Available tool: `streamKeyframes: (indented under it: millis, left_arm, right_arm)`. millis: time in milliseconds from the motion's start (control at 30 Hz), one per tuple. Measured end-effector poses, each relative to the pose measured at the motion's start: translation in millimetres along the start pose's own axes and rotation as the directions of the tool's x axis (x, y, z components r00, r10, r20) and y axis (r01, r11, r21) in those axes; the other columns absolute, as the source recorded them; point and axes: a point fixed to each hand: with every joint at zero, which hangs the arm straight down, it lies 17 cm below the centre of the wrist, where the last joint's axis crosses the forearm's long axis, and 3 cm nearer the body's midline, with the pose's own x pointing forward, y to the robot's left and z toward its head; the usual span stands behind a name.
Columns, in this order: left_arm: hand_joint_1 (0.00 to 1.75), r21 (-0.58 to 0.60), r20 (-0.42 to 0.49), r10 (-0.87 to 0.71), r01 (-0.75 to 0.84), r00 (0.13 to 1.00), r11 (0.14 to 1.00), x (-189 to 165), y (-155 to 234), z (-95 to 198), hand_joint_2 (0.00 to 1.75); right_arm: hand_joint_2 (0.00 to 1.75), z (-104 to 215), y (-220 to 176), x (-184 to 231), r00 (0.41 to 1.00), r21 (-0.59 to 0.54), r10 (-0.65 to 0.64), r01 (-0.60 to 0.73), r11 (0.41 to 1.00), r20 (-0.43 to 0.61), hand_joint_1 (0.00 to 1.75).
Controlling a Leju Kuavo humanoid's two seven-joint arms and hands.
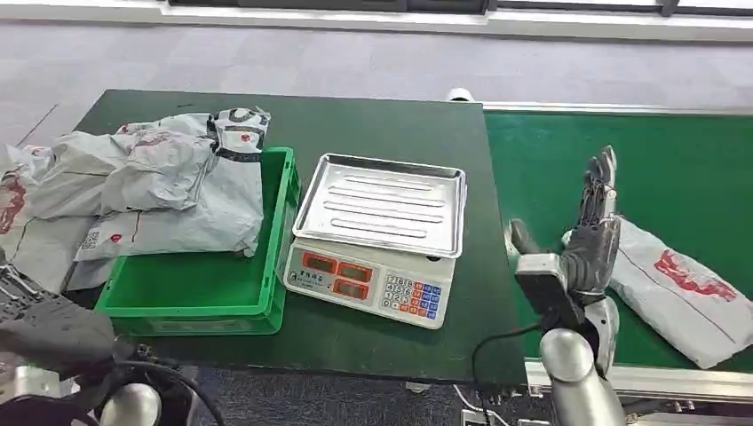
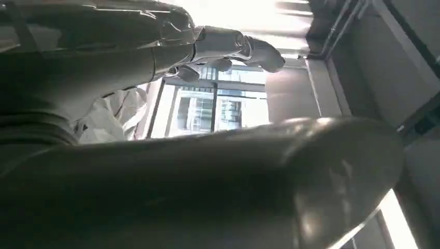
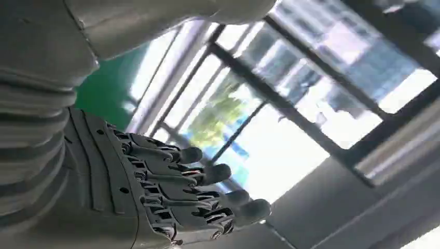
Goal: Moved the parcel from conveyor to table for the left to box.
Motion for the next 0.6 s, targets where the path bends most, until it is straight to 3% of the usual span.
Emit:
streamKeyframes:
  millis: [33,167,267,333,433,600]
  left_arm:
    - [0.0,0.021,-0.026,0.023,-0.022,0.999,1.0,-2,4,1,0.0]
    - [0.0,0.05,-0.12,0.12,-0.114,0.986,0.992,-15,6,11,0.0]
    - [0.0,0.005,-0.188,0.211,-0.214,0.959,0.977,-28,-11,23,0.0]
    - [0.0,-0.015,-0.216,0.214,-0.222,0.953,0.975,-38,-12,29,0.0]
    - [0.0,-0.043,-0.293,0.252,-0.276,0.922,0.96,-63,-16,45,0.0]
    - [0.0,-0.075,-0.371,0.235,-0.281,0.899,0.957,-98,-12,64,0.0]
  right_arm:
    - [1.75,-3,3,-17,0.998,0.02,0.062,-0.061,0.998,-0.024,0.0]
    - [1.75,-12,10,-88,0.938,0.114,0.337,-0.328,0.938,-0.08,0.0]
    - [1.75,-14,2,-145,0.786,0.203,0.614,-0.591,0.781,-0.074,0.0]
    - [1.75,-10,-15,-194,0.677,0.279,0.731,-0.688,0.67,-0.084,0.0]
    - [1.75,1,-51,-265,0.533,0.413,0.84,-0.746,0.523,-0.101,0.0]
    - [1.75,65,-122,-372,0.325,0.706,0.93,-0.618,0.346,-0.172,0.0]
